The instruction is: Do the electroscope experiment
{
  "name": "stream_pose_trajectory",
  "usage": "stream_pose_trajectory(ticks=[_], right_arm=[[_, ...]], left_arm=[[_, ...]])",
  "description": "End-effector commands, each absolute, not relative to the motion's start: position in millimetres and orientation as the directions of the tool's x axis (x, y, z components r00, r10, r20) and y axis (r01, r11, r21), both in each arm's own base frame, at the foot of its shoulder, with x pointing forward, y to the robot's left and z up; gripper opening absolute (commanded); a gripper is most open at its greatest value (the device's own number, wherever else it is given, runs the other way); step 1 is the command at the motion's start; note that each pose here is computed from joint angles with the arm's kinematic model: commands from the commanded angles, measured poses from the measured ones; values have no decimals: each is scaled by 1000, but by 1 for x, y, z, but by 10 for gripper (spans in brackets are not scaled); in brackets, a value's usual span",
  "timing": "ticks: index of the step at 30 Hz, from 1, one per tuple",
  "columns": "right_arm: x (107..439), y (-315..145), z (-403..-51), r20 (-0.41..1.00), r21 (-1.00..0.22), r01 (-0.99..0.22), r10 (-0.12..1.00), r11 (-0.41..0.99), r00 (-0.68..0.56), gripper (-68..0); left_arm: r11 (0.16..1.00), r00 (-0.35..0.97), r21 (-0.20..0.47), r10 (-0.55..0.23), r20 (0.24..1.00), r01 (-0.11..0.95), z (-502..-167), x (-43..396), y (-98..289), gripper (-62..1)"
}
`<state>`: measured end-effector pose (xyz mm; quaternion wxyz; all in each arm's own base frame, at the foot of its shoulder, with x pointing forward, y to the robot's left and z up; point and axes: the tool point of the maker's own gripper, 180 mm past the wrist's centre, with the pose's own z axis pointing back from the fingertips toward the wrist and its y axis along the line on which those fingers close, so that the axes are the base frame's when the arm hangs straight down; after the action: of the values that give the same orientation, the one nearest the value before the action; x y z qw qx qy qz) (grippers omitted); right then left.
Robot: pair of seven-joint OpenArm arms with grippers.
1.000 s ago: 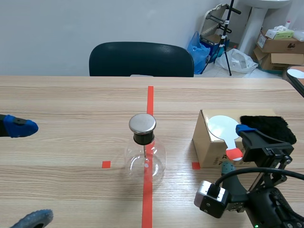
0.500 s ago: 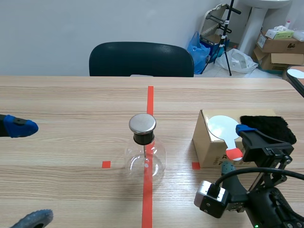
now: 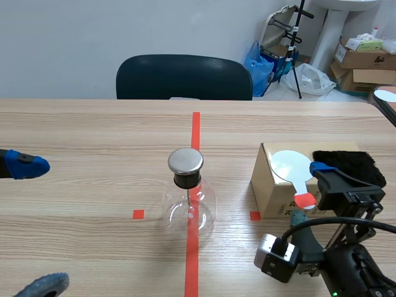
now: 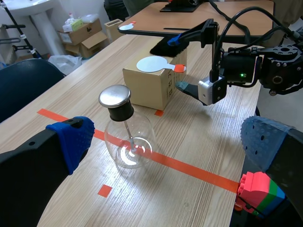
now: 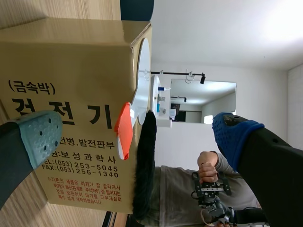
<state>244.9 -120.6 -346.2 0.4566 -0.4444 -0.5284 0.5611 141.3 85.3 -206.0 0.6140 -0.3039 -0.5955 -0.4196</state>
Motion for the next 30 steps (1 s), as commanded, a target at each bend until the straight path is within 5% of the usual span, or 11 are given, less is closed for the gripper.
stream_pose_trajectory(ticks=[1, 9, 20, 30], right_arm=[[242, -124, -335, -33, -999, 15, 982, -31, -186, 4], [207, -134, -331, 31, -999, -31, 993, 28, -114, 4], [160, -126, -261, 298, -952, 15, 936, 307, -189, 4], [187, -140, -219, 723, -690, -148, 676, 708, -142, 4]], left_arm=[[465, -60, 115, -132, 989, 878, -204, 140, 83, 14], [460, -47, 121, -167, 985, 880, -210, 139, 84, 14], [465, -45, 116, -160, 986, 877, -209, 140, 84, 14], [678, 14, 103, -165, 986, 728, -212, 160, 91, 14]])
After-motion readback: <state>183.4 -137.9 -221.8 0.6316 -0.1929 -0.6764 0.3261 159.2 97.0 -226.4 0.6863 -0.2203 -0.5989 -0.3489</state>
